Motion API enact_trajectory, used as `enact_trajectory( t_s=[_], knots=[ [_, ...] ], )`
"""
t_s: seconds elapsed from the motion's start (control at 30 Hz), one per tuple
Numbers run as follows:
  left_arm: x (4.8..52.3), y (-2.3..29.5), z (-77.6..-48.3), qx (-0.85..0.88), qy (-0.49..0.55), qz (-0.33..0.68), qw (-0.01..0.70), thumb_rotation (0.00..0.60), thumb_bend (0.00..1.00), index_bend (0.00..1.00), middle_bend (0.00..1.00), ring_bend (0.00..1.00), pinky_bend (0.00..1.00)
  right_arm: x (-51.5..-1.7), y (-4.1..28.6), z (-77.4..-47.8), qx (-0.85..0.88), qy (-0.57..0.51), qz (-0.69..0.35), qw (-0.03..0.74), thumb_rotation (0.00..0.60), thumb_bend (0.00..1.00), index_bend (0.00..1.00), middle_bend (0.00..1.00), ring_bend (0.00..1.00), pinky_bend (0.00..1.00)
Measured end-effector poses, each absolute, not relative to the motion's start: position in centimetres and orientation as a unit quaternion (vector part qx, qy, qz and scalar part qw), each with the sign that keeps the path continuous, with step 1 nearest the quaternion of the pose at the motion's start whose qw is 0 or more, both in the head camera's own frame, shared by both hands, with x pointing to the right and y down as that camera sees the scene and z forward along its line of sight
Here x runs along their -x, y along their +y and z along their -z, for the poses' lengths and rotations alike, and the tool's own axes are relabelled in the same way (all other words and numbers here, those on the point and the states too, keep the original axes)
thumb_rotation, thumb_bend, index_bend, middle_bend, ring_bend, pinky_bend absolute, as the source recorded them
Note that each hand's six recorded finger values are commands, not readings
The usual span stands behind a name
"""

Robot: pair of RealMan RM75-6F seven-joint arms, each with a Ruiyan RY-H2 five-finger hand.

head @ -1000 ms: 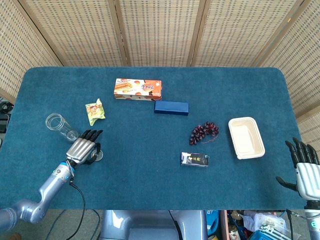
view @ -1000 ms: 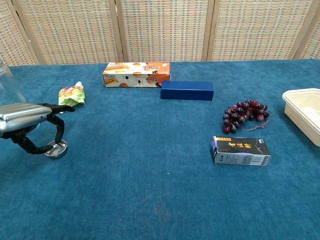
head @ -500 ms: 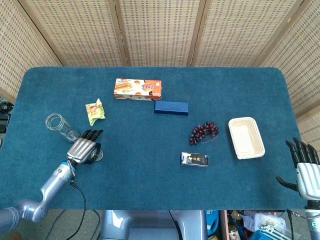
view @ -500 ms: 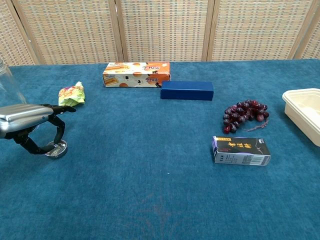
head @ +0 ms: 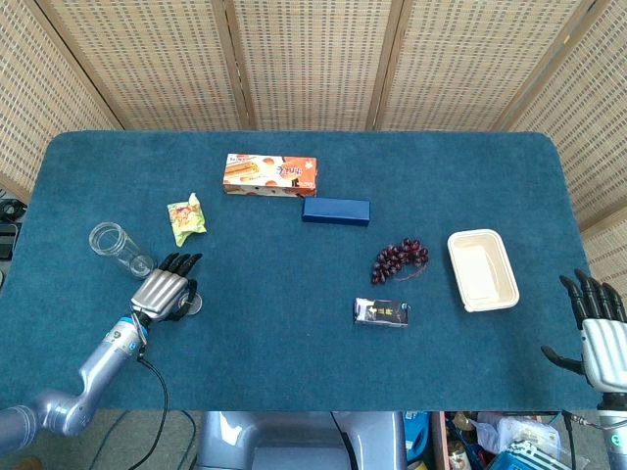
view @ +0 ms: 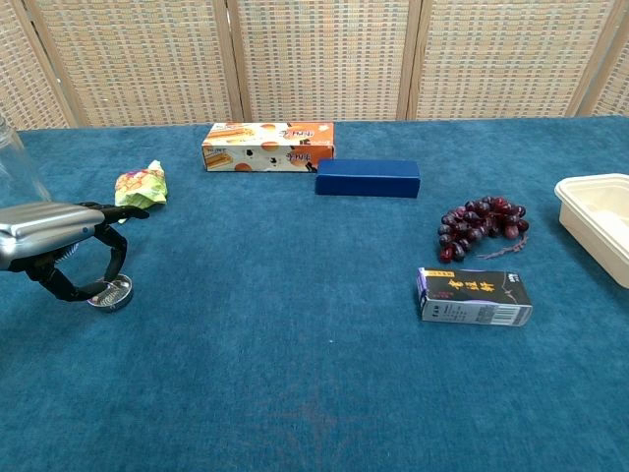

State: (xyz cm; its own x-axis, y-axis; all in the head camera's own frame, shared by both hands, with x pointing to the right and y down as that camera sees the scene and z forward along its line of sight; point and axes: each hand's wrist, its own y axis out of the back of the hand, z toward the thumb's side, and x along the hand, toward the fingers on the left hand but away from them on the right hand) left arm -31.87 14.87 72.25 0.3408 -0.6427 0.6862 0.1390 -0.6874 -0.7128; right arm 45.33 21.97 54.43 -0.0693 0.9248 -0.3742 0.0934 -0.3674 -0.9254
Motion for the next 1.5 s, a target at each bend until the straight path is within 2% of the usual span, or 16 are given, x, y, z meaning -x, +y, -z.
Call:
enact_trajectory(
  t_s=[0.23, 0.43, 0.63, 0.87, 1.07, 1.2, 1.5],
  knots=[
    [31.1, 14.5, -70.9, 0.742, 0.18, 0.532, 0.366, 0.6, 0.5, 0.58, 0.0, 0.0, 0.0, -45.4, 21.9, -54.4, 0.583, -0.438, -0.586, 0.354, 0.6, 0.0, 0.0, 0.0, 0.0, 0.0],
    [29.4, 13.6, -68.1, 0.75, 0.2, 0.504, 0.38, 0.6, 0.5, 0.58, 0.0, 0.0, 0.0, -45.3, 22.0, -54.3, 0.584, -0.438, -0.585, 0.354, 0.6, 0.0, 0.0, 0.0, 0.0, 0.0],
    [27.7, 11.2, -63.1, 0.749, 0.238, 0.469, 0.402, 0.6, 0.5, 0.58, 0.0, 0.0, 0.0, -45.4, 21.9, -54.2, 0.584, -0.441, -0.584, 0.352, 0.6, 0.0, 0.0, 0.0, 0.0, 0.0],
    [28.9, 6.9, -56.5, 0.716, 0.295, 0.46, 0.435, 0.6, 0.5, 0.58, 0.0, 0.0, 0.0, -45.5, 21.9, -54.2, 0.584, -0.443, -0.583, 0.351, 0.6, 0.0, 0.0, 0.0, 0.0, 0.0],
    [31.7, 5.1, -53.7, 0.686, 0.327, 0.477, 0.441, 0.6, 0.5, 0.58, 0.0, 0.0, 0.0, -45.4, 21.9, -54.1, 0.585, -0.444, -0.582, 0.35, 0.6, 0.0, 0.0, 0.0, 0.0, 0.0],
    [34.3, 4.7, -53.2, 0.674, 0.346, 0.494, 0.427, 0.6, 0.5, 0.58, 0.0, 0.0, 0.0, -45.3, 22.0, -54.0, 0.585, -0.444, -0.581, 0.351, 0.6, 0.0, 0.0, 0.0, 0.0, 0.0],
    [42.3, 3.4, -55.3, 0.646, 0.38, 0.544, 0.377, 0.6, 0.5, 0.59, 0.0, 0.0, 0.0, -45.1, 22.1, -54.5, 0.585, -0.436, -0.586, 0.354, 0.6, 0.0, 0.0, 0.0, 0.0, 0.0]
  ],
)
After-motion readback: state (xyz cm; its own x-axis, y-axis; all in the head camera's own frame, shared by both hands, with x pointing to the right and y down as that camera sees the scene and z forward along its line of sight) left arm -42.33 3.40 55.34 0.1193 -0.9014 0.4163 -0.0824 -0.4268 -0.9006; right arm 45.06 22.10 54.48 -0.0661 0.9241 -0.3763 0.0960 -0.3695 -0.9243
